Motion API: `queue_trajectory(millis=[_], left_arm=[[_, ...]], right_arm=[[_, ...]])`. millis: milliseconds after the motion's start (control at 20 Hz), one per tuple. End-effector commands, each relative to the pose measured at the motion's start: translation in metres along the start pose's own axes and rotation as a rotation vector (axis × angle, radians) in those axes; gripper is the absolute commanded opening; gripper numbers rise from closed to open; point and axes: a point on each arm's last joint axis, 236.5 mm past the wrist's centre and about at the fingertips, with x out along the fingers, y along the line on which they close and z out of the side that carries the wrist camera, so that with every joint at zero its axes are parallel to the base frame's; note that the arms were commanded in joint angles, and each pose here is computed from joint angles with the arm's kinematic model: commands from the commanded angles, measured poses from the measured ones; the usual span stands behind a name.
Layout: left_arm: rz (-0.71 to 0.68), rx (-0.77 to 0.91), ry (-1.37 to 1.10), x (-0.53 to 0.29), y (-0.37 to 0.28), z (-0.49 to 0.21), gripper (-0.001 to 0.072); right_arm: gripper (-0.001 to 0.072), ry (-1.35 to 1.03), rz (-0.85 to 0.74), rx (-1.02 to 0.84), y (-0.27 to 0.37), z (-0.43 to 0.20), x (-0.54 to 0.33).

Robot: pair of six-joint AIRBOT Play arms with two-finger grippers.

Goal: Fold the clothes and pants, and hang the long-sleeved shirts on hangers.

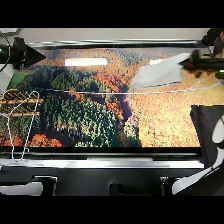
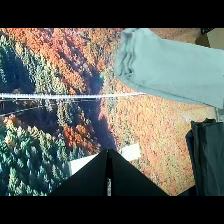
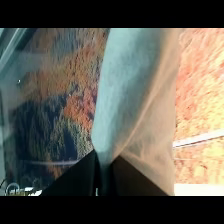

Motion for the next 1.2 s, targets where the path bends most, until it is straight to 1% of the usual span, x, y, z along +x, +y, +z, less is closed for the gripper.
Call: queue_trajectory(millis=[0, 250, 450, 600, 750, 950, 1150], left_arm=[[0.000, -0.001, 0.001, 0.000, 0.000, 0.000, 0.0018], [0.000, -0.001, 0.002, 0.001, 0.000, 0.000, 0.0018], [-0.001, -0.001, 0.006, 0.000, 0.000, -0.001, 0.0018], [-0.001, -0.001, 0.021, 0.000, 0.000, -0.005, 0.0018], [-0.001, -0.002, 0.041, 0.000, 0.000, -0.010, 0.0018], [0.000, -0.005, 0.049, 0.000, 0.000, -0.012, 0.0018], [-0.001, -0.004, 0.050, 0.000, 0.000, -0.012, 0.0018]], right_arm=[[0.0032, -0.179, -0.139, 0.032, -0.033, 0.045, -0.086], [0.0032, -0.333, -0.359, 0.093, -0.079, 0.065, -0.178], [0.0032, -0.291, -0.464, 0.198, -0.111, 0.044, -0.208], [0.0032, -0.265, -0.558, 0.243, -0.133, 0.030, -0.229], [0.0032, -0.284, -0.629, 0.268, -0.138, 0.023, -0.253], [0.0032, -0.278, -0.683, 0.262, -0.128, 0.009, -0.272], [0.0032, -0.188, -0.756, 0.296, -0.126, -0.023, -0.286]])
